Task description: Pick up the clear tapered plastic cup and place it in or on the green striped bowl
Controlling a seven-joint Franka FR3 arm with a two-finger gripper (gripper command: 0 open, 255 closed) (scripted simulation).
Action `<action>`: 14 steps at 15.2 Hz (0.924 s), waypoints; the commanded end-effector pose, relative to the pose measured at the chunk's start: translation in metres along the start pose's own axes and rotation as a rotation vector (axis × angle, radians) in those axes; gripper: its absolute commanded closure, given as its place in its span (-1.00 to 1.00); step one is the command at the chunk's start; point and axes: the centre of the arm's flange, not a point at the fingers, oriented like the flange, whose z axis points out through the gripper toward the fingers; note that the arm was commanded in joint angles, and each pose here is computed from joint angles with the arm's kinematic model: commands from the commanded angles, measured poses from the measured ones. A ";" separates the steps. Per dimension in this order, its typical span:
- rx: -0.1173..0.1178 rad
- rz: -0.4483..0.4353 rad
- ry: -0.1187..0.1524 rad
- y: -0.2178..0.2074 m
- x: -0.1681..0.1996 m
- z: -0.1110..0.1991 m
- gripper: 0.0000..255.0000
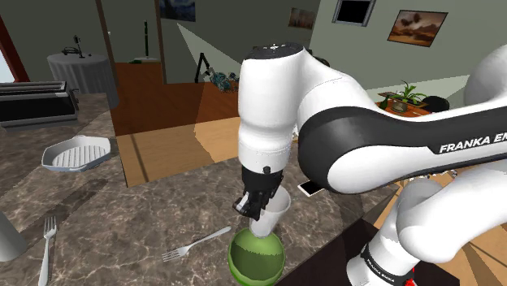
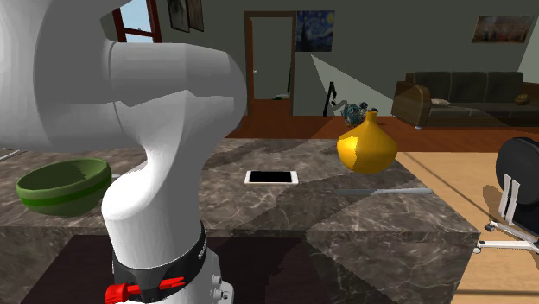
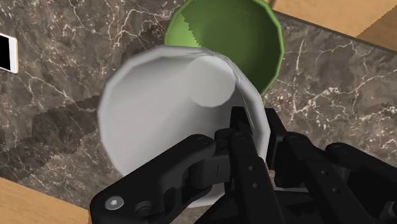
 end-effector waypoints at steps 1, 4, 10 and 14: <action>0.000 0.000 0.001 -0.003 -0.001 0.012 1.00; 0.000 0.000 0.001 -0.005 -0.001 0.027 1.00; 0.000 0.000 0.001 -0.009 -0.001 0.059 1.00; 0.000 0.000 0.001 -0.012 -0.001 0.080 1.00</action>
